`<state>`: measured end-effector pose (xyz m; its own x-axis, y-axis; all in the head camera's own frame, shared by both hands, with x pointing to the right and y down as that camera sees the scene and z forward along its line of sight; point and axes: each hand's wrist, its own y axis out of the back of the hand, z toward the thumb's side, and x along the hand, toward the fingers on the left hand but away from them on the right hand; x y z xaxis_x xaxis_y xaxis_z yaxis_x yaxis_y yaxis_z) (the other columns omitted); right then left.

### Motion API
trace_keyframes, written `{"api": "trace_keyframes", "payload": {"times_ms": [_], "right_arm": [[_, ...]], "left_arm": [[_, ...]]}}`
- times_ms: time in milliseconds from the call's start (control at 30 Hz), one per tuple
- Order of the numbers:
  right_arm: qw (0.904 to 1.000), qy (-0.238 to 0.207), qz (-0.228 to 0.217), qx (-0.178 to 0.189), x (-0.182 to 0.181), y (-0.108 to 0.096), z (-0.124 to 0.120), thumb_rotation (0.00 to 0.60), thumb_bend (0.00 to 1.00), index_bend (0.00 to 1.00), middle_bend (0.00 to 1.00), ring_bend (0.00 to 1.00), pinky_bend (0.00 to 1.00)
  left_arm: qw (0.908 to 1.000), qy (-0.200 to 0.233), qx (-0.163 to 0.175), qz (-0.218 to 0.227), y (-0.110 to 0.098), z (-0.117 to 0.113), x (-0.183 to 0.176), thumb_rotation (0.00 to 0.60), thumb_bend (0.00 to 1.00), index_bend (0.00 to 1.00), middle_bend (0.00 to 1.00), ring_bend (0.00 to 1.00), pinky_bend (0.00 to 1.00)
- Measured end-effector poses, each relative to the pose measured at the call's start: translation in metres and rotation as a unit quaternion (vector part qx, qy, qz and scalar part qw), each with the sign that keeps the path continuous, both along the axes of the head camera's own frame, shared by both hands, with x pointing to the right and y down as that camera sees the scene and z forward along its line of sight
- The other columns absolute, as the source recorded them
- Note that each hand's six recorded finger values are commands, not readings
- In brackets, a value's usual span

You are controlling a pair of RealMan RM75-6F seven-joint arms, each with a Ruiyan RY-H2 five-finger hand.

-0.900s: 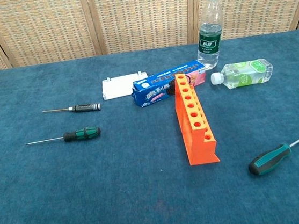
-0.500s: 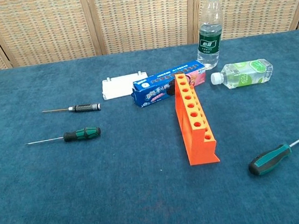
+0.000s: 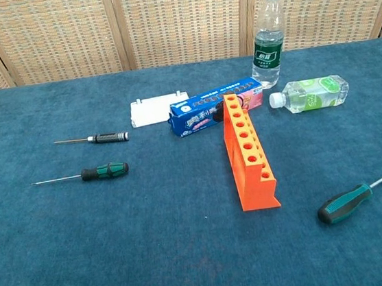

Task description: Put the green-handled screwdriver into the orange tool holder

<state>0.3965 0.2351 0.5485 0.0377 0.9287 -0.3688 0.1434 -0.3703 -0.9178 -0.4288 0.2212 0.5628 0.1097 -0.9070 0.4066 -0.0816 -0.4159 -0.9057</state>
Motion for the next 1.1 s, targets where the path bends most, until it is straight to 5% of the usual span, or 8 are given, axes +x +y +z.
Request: {"api": "trace_keyframes", "payload": {"times_ms": [167,600,1100], "right_arm": [[0.9999,-0.011,-0.004,0.002,-0.003,0.0,-0.001,0.6,0.19,0.02,0.0,0.0,0.0],[0.9952,-0.074,-0.064,0.01,-0.051,-0.013,-0.006,0.6,0.2,0.29,0.0,0.0,0.0],[0.9797,-0.119,-0.145,-0.071,-0.139,-0.015,0.034,0.6,0.2,0.34,0.0,0.0,0.0]], "left_arm": [[1.0,0.0,0.0,-0.001,0.0,0.0,0.001,0.6,0.0,0.0,0.0,0.0,0.0],[1.0,0.002,0.005,-0.005,-0.002,-0.003,-0.001,0.6,0.0,0.0,0.0,0.0,0.0],[0.9999,0.005,0.012,-0.006,-0.003,-0.007,-0.002,0.6,0.0,0.0,0.0,0.0,0.0]]}}
